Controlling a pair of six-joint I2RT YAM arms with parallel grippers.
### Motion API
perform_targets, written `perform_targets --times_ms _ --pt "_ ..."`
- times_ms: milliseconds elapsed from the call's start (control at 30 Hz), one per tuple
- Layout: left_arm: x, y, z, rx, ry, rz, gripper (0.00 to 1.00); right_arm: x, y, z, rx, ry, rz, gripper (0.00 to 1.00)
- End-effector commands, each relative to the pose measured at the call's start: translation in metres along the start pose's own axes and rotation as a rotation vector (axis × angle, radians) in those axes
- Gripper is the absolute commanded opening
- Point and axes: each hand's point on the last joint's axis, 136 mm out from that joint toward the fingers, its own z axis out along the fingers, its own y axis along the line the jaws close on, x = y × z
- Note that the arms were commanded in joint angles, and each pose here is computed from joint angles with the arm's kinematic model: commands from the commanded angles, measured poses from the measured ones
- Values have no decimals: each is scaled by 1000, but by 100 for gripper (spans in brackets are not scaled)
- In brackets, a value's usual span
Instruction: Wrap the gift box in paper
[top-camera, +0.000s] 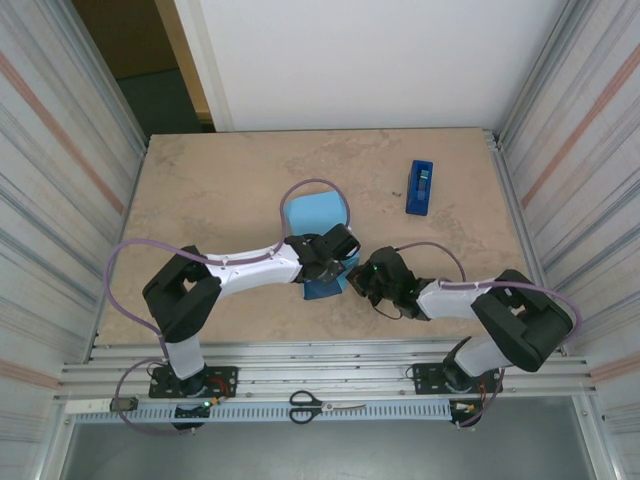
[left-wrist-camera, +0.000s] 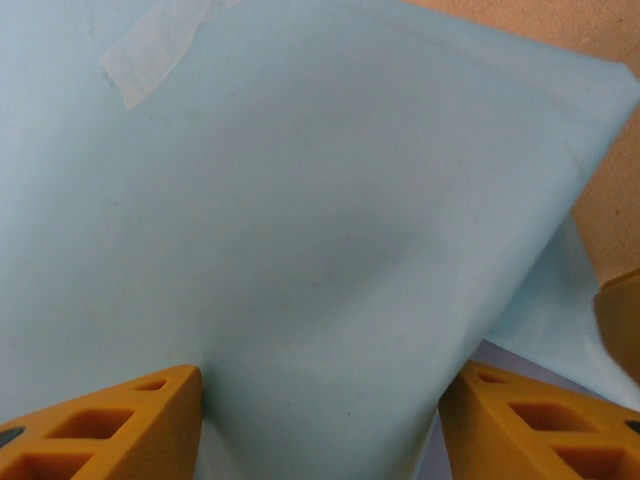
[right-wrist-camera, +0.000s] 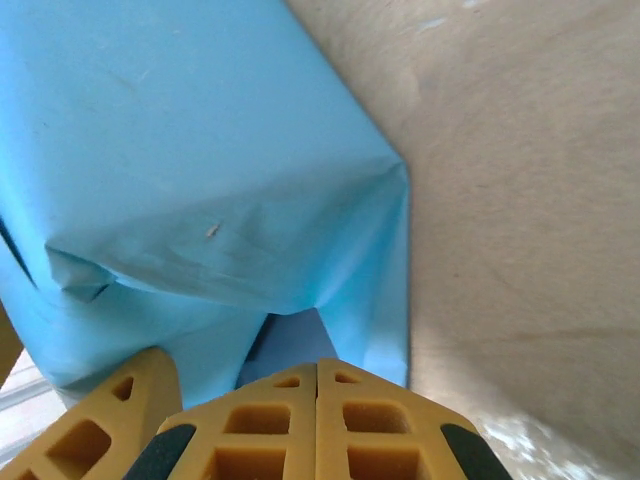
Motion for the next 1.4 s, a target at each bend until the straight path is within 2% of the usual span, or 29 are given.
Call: perform_targets --times_ms 0,133,333,500,567,733,1000,1200,1367 --pt "75 -38 23 152 252 39 61 6 13 12 -54 59 -23 0" --pt "76 -40 23 158 257 39 61 9 -7 22 15 69 1 0" --pt "76 -38 22 155 256 38 60 38 -29 19 88 97 -22 0" --pt "75 -39 22 156 253 39 60 41 -34 18 32 71 43 0" --pt "72 -39 20 160 250 37 60 42 -22 16 -15 73 26 0" --pt "53 -39 8 196 204 9 62 16 -22 -3 41 13 -4 0" --pt "3 -31 -19 237 113 26 75 -38 -21 -49 79 -57 -58 0" --pt "-25 -22 -48 255 27 -2 85 -75 -6 -72 48 -76 -98 14" --pt "-41 -5 -84 280 -73 -104 96 -87 27 -65 9 12 -202 38"
